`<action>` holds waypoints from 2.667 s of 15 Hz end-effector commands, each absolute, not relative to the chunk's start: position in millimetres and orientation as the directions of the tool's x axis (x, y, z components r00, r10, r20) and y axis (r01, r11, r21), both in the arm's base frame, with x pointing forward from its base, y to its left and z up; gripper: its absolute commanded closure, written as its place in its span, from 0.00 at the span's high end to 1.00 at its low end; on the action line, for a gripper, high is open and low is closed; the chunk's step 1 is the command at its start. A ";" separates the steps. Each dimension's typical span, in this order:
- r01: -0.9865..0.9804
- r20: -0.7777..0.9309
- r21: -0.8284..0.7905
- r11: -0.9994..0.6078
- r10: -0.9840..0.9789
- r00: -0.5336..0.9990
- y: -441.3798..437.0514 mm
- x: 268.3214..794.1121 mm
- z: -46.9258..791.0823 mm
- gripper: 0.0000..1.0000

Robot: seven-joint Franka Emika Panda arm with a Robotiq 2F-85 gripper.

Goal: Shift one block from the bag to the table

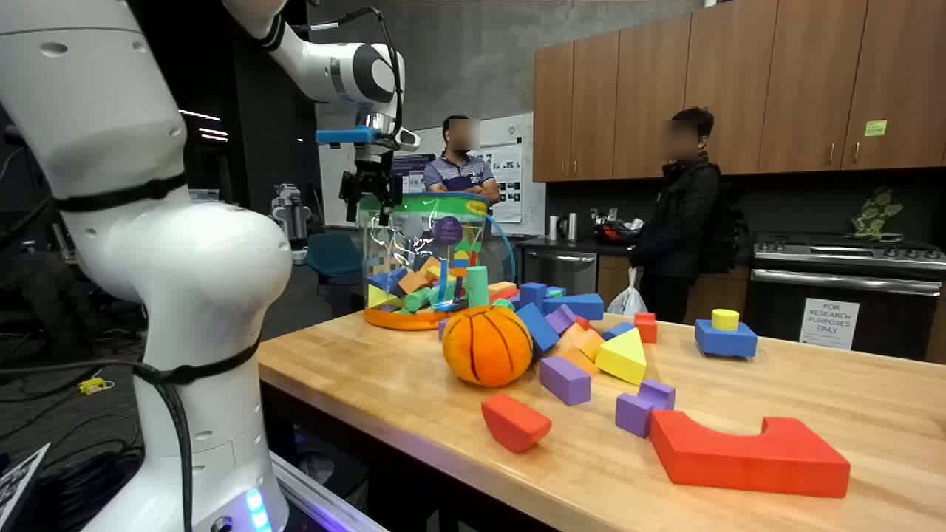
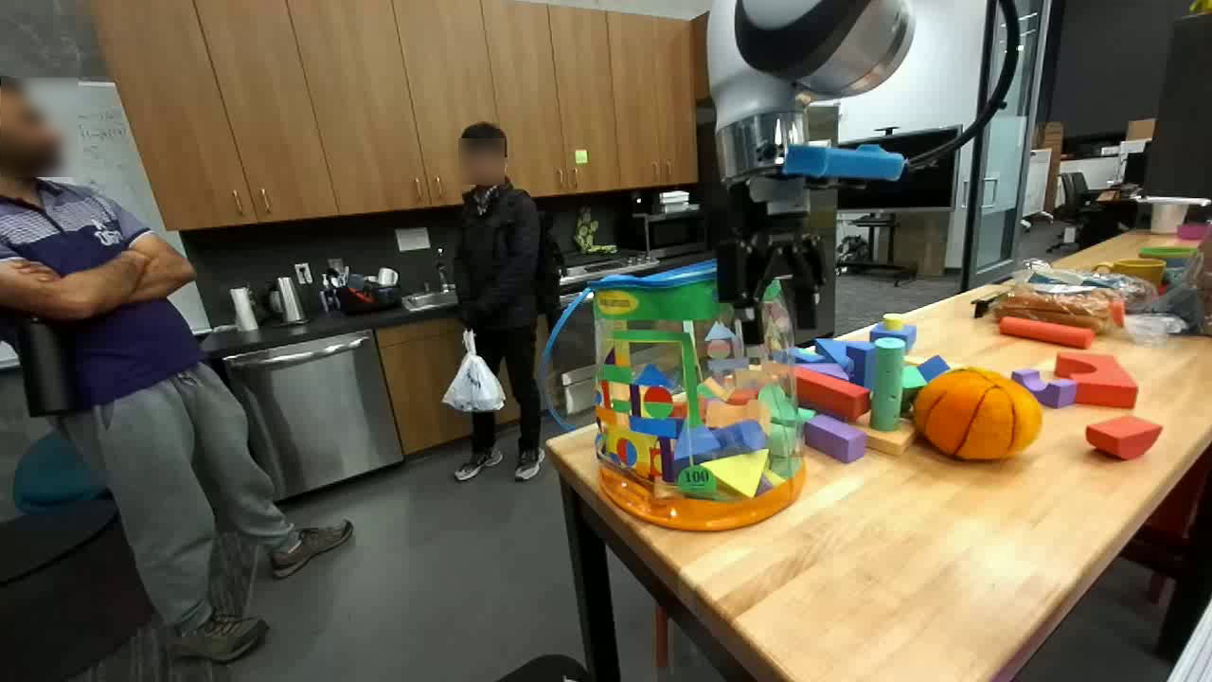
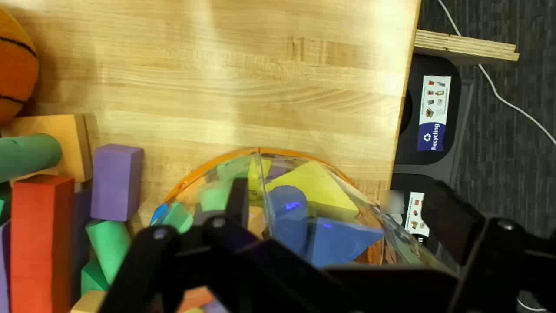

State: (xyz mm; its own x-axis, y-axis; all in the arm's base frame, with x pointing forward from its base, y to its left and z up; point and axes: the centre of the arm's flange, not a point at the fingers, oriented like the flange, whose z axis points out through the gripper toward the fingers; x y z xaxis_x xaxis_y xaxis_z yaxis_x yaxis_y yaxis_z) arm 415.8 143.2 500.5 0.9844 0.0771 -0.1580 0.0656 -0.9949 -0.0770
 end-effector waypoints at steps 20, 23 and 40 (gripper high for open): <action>0.079 -0.169 -0.045 -0.996 0.085 0.982 140.8 418.0 505.9 1.00; 0.089 -0.152 0.008 -0.996 0.087 0.985 136.1 419.8 523.9 1.00; 0.155 0.071 0.234 -0.960 0.176 0.982 175.7 481.2 654.3 1.00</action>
State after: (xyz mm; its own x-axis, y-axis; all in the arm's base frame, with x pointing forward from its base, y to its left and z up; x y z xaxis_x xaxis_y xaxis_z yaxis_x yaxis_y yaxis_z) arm 448.6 157.2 647.8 0.9818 0.1729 0.0789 0.1540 -0.9669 0.2034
